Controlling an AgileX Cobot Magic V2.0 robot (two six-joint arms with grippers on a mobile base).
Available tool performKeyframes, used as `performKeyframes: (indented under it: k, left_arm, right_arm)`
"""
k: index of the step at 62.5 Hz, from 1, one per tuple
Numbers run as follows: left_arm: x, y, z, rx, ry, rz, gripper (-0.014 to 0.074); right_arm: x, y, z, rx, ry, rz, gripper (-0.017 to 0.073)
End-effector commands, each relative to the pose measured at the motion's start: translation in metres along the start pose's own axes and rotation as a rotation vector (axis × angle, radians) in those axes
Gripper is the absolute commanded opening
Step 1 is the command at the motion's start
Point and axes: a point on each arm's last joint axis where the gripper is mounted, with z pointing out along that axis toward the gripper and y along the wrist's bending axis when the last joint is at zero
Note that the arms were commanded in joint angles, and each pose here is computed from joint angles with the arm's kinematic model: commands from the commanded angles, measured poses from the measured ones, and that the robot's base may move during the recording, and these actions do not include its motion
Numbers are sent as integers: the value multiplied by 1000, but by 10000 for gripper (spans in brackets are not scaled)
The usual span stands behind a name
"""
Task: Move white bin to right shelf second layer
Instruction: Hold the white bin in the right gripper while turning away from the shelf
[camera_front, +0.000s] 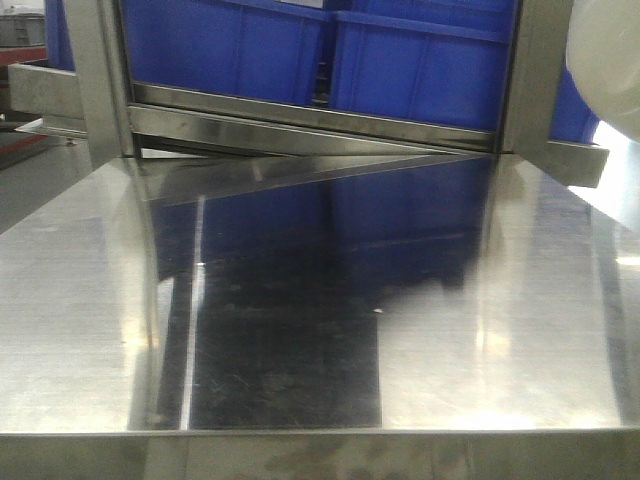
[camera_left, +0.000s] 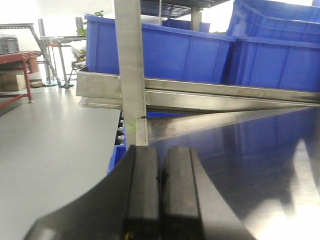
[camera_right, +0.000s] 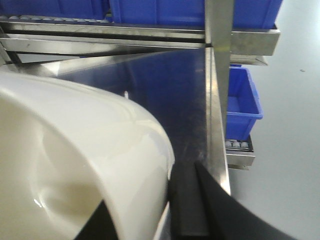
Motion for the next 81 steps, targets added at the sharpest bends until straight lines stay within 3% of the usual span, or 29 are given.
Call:
performKeyframes:
  k: [1,81]
  left_arm:
    - [3,0,-1,-4,-66,-13,85]
    - [3,0,-1,-4,-66,-13,85]
  right_arm:
    - [-19,3,-5,-18,-143,4,56]
    - [-19,3,-5,-18,-143,4,56]
